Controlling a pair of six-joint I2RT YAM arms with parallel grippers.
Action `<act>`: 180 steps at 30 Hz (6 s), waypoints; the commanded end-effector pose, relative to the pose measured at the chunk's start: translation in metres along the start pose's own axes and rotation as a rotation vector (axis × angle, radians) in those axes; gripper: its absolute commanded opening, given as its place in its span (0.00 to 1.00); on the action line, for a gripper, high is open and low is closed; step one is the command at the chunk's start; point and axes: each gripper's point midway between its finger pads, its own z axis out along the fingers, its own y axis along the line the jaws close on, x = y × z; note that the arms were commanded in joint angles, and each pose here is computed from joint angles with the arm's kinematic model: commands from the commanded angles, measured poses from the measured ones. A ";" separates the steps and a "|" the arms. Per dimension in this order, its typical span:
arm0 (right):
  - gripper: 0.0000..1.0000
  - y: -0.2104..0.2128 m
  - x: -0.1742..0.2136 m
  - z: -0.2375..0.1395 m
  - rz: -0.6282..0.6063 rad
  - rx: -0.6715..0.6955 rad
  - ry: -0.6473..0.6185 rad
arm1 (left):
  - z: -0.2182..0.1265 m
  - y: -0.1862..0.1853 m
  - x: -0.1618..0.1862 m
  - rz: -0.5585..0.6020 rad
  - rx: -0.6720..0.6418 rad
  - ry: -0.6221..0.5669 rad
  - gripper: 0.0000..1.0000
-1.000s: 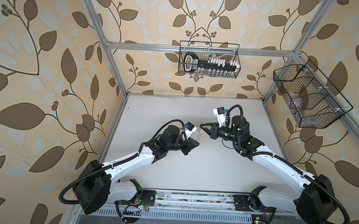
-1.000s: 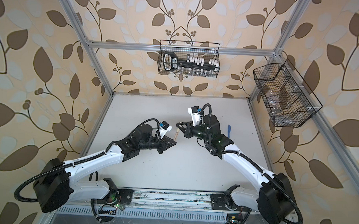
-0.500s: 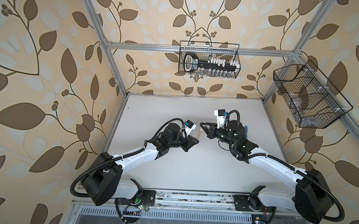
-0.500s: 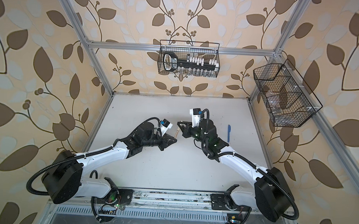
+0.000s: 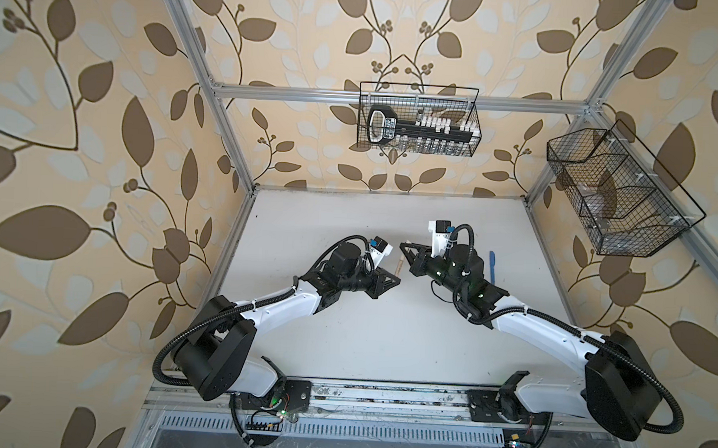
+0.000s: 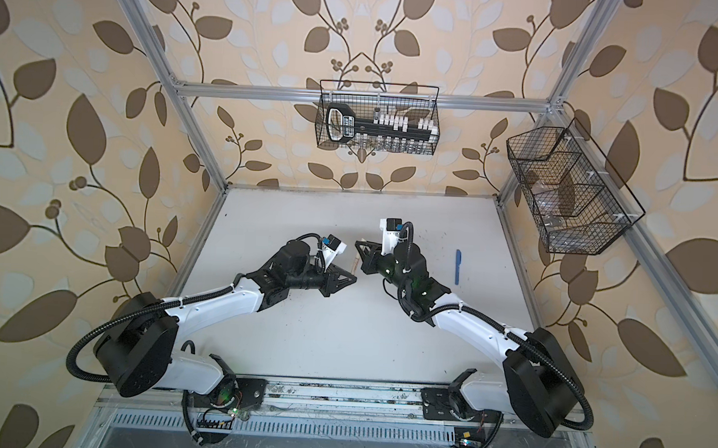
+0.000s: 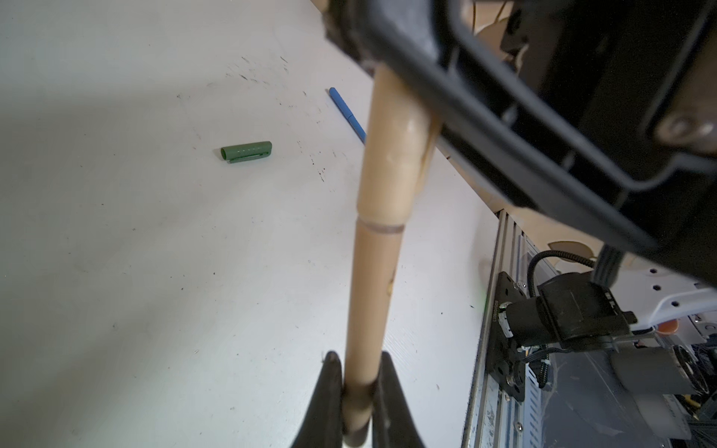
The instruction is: Insert the pens into the pen caps
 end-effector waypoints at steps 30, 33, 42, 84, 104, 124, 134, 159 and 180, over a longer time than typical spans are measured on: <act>0.00 -0.031 0.119 -0.041 0.082 -0.037 0.625 | -0.065 -0.039 -0.135 0.183 0.088 -0.345 0.35; 0.00 -0.034 0.107 -0.039 0.102 -0.041 0.591 | -0.066 -0.042 -0.128 0.169 0.095 -0.316 0.45; 0.00 -0.036 0.054 -0.044 0.150 -0.078 0.380 | -0.063 -0.027 -0.084 -0.043 0.085 -0.230 0.66; 0.00 -0.020 -0.038 -0.079 0.234 -0.125 -0.244 | 0.016 -0.080 -0.007 -0.222 0.510 -0.073 0.45; 0.00 -0.021 -0.034 -0.086 0.197 -0.095 -0.231 | 0.015 -0.063 -0.008 -0.184 0.330 -0.068 0.00; 0.62 -0.022 -0.047 -0.098 0.068 -0.049 0.024 | -0.007 -0.074 -0.001 -0.048 0.280 -0.023 0.00; 0.62 -0.017 -0.015 -0.076 0.039 -0.129 0.193 | -0.011 -0.079 0.000 -0.032 0.296 -0.019 0.00; 0.03 -0.015 -0.015 -0.069 0.073 -0.181 0.190 | -0.008 -0.078 -0.003 -0.002 0.281 -0.027 0.00; 0.00 -0.026 0.067 -0.063 0.128 -0.096 0.294 | -0.033 -0.060 -0.157 0.136 0.138 -0.434 0.00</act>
